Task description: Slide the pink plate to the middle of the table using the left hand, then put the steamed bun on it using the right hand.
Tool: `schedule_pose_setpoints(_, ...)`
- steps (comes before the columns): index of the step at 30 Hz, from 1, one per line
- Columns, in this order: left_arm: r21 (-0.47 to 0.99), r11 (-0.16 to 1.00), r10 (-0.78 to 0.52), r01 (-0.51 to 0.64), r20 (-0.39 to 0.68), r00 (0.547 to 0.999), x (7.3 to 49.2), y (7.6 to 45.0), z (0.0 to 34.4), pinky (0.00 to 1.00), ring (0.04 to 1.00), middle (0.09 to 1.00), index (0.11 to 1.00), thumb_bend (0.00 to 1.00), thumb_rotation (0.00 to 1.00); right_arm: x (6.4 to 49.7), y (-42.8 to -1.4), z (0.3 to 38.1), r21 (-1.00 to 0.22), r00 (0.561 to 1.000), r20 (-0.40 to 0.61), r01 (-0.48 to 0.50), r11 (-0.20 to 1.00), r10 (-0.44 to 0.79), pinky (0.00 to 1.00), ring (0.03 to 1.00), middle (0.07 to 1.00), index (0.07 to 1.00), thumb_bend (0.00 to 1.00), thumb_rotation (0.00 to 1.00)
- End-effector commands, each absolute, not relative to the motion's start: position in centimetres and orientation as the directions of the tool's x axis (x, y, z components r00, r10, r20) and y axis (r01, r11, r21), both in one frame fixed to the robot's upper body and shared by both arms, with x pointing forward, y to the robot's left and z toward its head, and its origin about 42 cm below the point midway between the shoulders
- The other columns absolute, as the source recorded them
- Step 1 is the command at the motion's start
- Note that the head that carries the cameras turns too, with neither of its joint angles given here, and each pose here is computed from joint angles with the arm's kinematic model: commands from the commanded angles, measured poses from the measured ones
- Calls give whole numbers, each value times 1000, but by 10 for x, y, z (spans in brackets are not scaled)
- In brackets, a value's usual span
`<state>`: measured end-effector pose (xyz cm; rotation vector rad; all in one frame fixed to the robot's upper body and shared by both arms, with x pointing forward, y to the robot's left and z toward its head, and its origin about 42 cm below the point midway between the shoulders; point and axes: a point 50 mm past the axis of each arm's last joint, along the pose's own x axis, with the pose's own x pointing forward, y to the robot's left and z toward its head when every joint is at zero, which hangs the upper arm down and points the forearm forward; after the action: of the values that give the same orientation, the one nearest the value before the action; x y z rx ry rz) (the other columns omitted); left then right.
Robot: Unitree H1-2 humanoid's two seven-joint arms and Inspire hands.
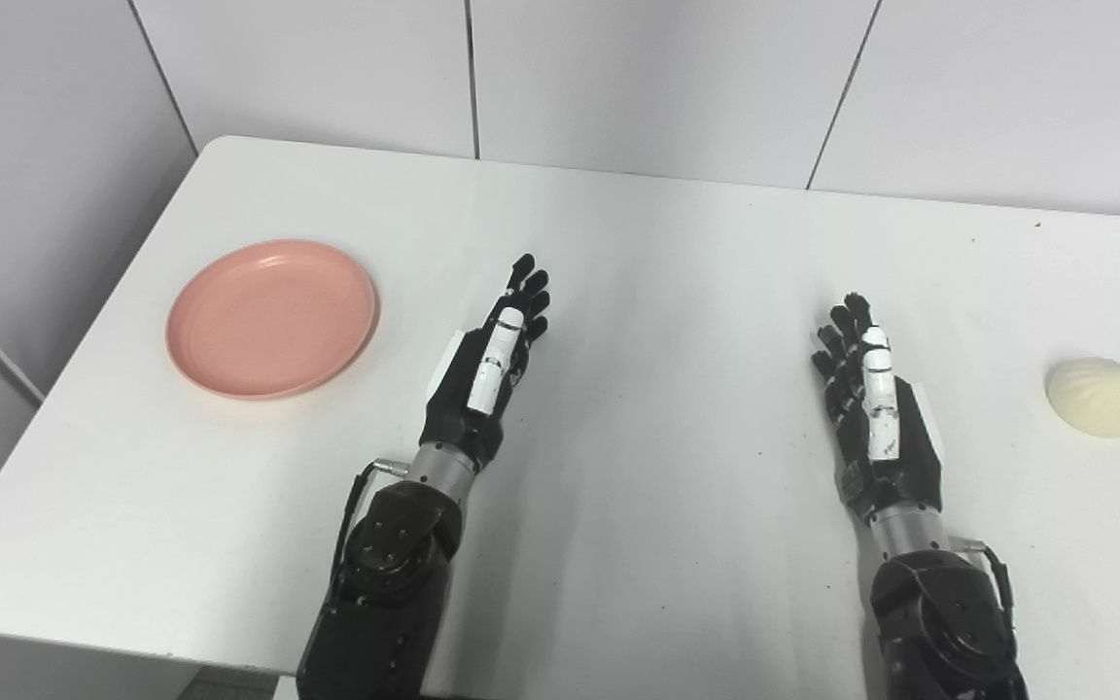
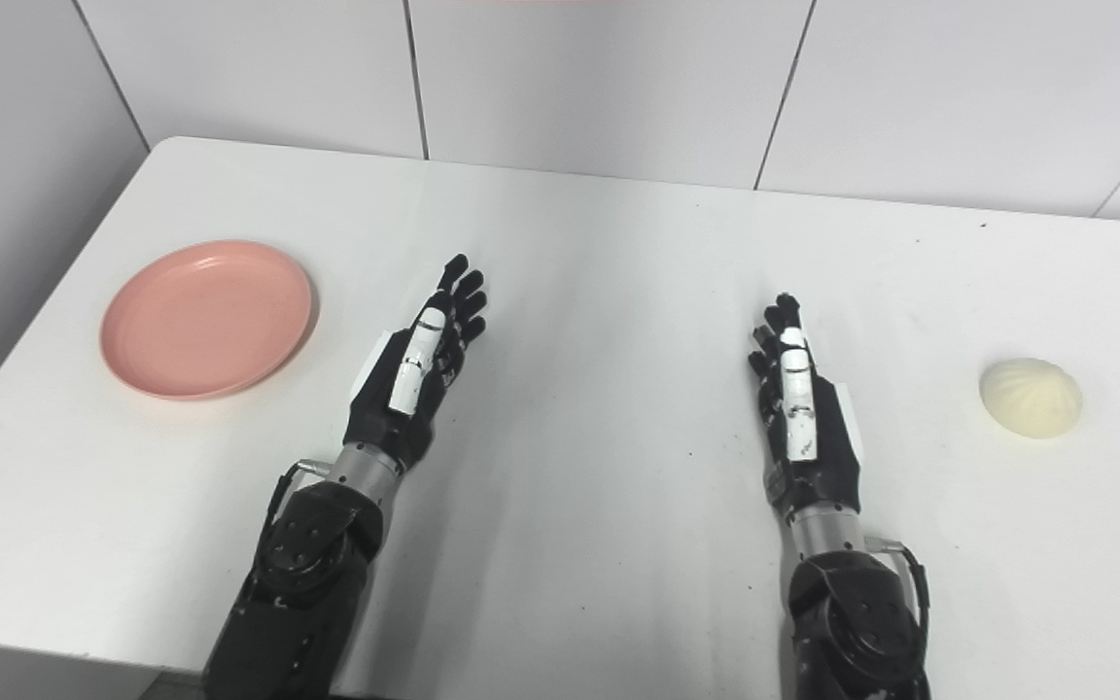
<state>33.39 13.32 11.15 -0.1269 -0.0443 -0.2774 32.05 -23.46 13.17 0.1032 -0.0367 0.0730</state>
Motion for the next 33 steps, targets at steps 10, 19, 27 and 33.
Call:
schedule_pose_setpoints(10,-143,957,-263,253,-53,963,321,131,80,1000,1000,1000,1000,400,1000,322,-236,128,116,996,15,-84,990,82,1000,1000,1000,1000,190,1000)
schedule_pose_setpoints(19,-115,957,-262,265,39,964,328,131,107,1000,1000,1000,1000,420,1000,321,-238,129,120,997,11,-77,990,77,1000,1000,1000,1000,171,1000)
schedule_pose_setpoints(27,-74,966,-235,248,149,961,339,131,143,983,987,989,1000,432,1000,323,-242,127,113,997,2,-75,991,75,1000,1000,1000,1000,184,1000)
schedule_pose_setpoints(33,-56,969,-217,239,261,941,350,134,180,963,966,973,994,487,1000,324,-245,127,109,997,3,-75,991,75,1000,1000,1000,1000,199,1000)
